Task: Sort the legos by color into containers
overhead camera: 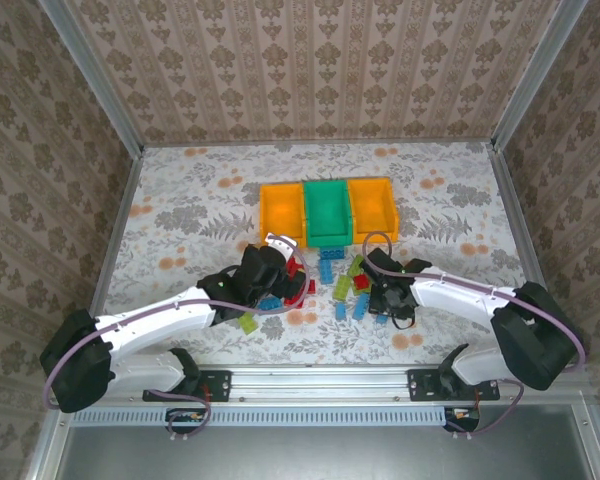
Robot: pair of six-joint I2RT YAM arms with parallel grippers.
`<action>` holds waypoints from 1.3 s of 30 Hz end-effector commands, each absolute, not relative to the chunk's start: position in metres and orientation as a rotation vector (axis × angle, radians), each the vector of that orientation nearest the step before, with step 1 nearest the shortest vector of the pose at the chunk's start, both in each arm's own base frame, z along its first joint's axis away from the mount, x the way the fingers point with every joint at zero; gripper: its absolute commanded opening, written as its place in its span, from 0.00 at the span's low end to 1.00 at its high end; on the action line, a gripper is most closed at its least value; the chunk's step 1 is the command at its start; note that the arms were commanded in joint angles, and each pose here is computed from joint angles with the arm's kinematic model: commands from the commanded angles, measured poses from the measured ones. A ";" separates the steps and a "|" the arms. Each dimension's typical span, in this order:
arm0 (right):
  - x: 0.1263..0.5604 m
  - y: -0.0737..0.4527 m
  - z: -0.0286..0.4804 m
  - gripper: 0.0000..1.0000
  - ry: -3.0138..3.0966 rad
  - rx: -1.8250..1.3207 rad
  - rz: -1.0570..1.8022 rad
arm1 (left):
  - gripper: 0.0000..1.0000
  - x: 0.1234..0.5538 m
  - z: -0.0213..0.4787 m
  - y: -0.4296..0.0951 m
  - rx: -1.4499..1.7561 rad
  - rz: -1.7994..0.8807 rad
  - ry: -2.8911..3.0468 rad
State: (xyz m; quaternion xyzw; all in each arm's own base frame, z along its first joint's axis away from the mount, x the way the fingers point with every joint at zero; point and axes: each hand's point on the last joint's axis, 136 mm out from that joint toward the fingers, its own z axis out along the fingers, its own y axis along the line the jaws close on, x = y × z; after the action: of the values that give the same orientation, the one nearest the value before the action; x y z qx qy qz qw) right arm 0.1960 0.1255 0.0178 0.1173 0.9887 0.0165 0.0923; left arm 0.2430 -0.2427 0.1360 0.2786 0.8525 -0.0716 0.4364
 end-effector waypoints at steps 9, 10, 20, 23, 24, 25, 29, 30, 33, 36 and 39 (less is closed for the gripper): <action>0.217 0.132 0.080 0.19 2.776 0.274 0.103 | 1.00 0.251 0.159 -0.248 0.689 -0.146 2.061; 0.225 0.138 0.096 0.19 2.735 0.251 0.144 | 1.00 0.252 0.158 -0.247 0.690 -0.135 2.059; 0.352 0.217 0.189 0.20 2.452 -0.009 0.440 | 1.00 0.253 0.159 -0.248 0.694 -0.116 2.062; 0.398 0.227 0.179 0.20 2.470 0.007 0.455 | 1.00 0.250 0.157 -0.245 0.703 -0.109 2.070; 0.408 0.229 0.171 0.20 2.494 0.003 0.440 | 1.00 0.249 0.157 -0.243 0.706 -0.102 2.072; 0.419 0.232 0.162 0.20 2.519 -0.010 0.418 | 1.00 0.248 0.157 -0.241 0.706 -0.098 2.071; 0.448 0.239 0.129 0.22 2.596 -0.044 0.302 | 1.00 0.240 0.157 -0.235 0.721 -0.111 2.063; 0.453 0.241 0.124 0.22 2.602 -0.045 0.291 | 1.00 0.237 0.156 -0.235 0.736 -0.126 2.061; 0.465 0.246 0.111 0.26 2.617 -0.025 0.287 | 1.00 0.230 0.153 -0.236 0.768 -0.163 2.061; 0.470 0.250 0.103 0.30 2.626 -0.015 0.291 | 1.00 0.234 0.151 -0.225 0.710 -0.109 2.084; 0.472 0.251 0.101 0.38 2.629 -0.004 0.288 | 1.00 0.239 0.148 -0.209 0.623 -0.027 2.117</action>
State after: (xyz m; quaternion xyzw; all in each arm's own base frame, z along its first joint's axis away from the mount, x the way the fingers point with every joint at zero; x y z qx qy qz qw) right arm 0.4698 0.2478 0.0936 0.0030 0.9637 0.1078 0.2442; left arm 0.2390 -0.2280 0.1569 0.2783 0.8423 -0.0481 0.4591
